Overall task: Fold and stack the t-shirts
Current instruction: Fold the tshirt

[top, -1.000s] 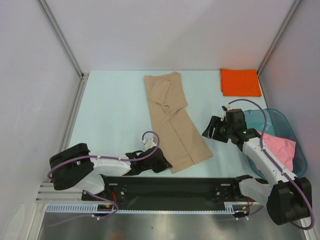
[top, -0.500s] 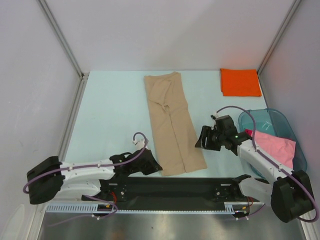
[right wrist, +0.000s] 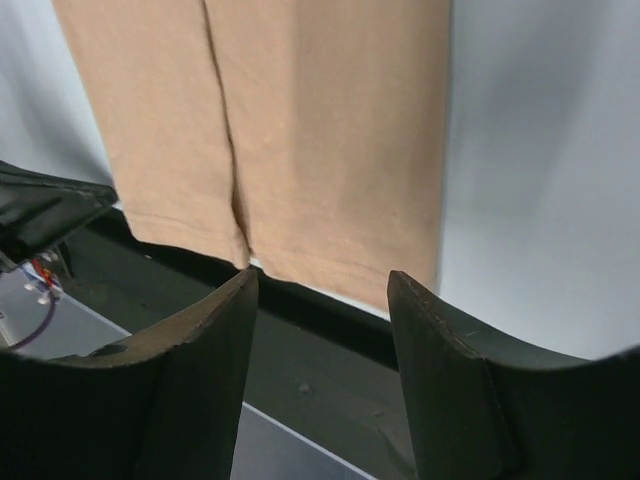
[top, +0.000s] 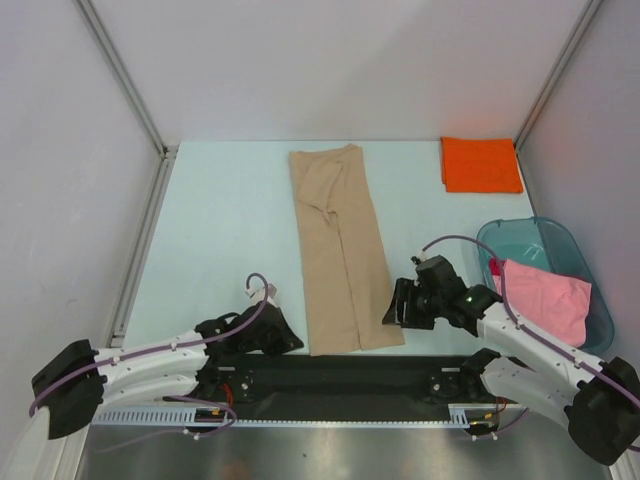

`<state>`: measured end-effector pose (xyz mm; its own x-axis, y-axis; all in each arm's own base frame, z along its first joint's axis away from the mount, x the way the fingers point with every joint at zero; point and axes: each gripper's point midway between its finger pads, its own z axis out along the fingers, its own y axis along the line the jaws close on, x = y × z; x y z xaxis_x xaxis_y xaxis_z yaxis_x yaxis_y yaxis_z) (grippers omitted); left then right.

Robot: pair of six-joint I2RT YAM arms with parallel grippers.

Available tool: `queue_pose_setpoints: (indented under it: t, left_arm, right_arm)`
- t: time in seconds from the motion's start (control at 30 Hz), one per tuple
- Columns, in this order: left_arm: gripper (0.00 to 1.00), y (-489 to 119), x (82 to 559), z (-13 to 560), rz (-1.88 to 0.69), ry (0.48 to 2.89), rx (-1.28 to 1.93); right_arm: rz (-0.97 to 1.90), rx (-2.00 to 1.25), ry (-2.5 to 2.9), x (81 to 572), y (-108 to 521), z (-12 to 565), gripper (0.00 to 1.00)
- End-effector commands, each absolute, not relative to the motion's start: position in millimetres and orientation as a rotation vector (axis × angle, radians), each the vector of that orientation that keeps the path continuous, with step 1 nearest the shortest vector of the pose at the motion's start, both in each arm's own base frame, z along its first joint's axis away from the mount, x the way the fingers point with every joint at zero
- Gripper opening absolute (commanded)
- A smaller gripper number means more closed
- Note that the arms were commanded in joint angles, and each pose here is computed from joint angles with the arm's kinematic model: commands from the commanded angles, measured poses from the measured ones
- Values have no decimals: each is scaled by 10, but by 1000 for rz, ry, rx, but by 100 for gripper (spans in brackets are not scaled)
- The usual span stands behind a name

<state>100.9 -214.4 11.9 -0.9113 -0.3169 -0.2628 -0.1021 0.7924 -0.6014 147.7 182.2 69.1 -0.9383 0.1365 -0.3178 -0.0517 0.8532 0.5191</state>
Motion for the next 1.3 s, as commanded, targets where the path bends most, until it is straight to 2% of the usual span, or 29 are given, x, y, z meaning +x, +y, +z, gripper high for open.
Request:
queue_pose_setpoints:
  t: [0.0, 0.03, 0.13, 0.2, 0.27, 0.8, 0.9, 0.97, 1.07, 1.1, 1.13, 1.2, 1.23, 1.27]
  left_arm:
    - [9, -2045, 923, 18, -848, 2665, -288]
    - [24, -2070, 930, 52, -871, 2653, -265]
    - [55, -2163, 987, 219, -946, 2590, -234]
    - [62, -2227, 977, 287, -1001, 2579, -220]
    - [62, -2256, 956, 247, -1004, 2603, -227]
    - [37, -2377, 904, 52, -1008, 2660, -274]
    - [31, -2374, 875, 22, -1014, 2664, -286]
    - [30, -2379, 862, 18, -1023, 2665, -298]
    - [22, -2355, 844, -12, -1017, 2672, -314]
    - [14, -2335, 837, -33, -1011, 2676, -330]
    - [9, -2324, 839, -39, -1007, 2675, -339]
    - [1, -2293, 833, -37, -993, 2675, -351]
    - [0, -2268, 845, -40, -975, 2670, -357]
    - [1, -2204, 812, -83, -931, 2697, -359]
  right_arm:
    - [683, 160, 2749, 1337, 1717, 560, 60]
    - [660, 166, 2754, 1321, 1690, 533, 59]
    - [565, 206, 2753, 1312, 1566, 490, 59]
    - [540, 239, 2746, 1308, 1515, 456, 59]
    - [552, 255, 2748, 1296, 1518, 403, 59]
    - [629, 231, 2741, 1285, 1555, 212, 47]
    - [663, 217, 2766, 1228, 1595, 167, 43]
    - [671, 221, 2780, 1192, 1596, 134, 38]
    - [678, 231, 2782, 1156, 1588, 125, 34]
    - [683, 229, 2776, 1157, 1589, 133, 32]
    - [687, 228, 2774, 1152, 1589, 139, 25]
    - [724, 205, 2767, 1131, 1628, 184, 15]
    - [736, 202, 2768, 1116, 1641, 199, 6]
    - [747, 185, 2768, 1093, 1665, 216, 3]
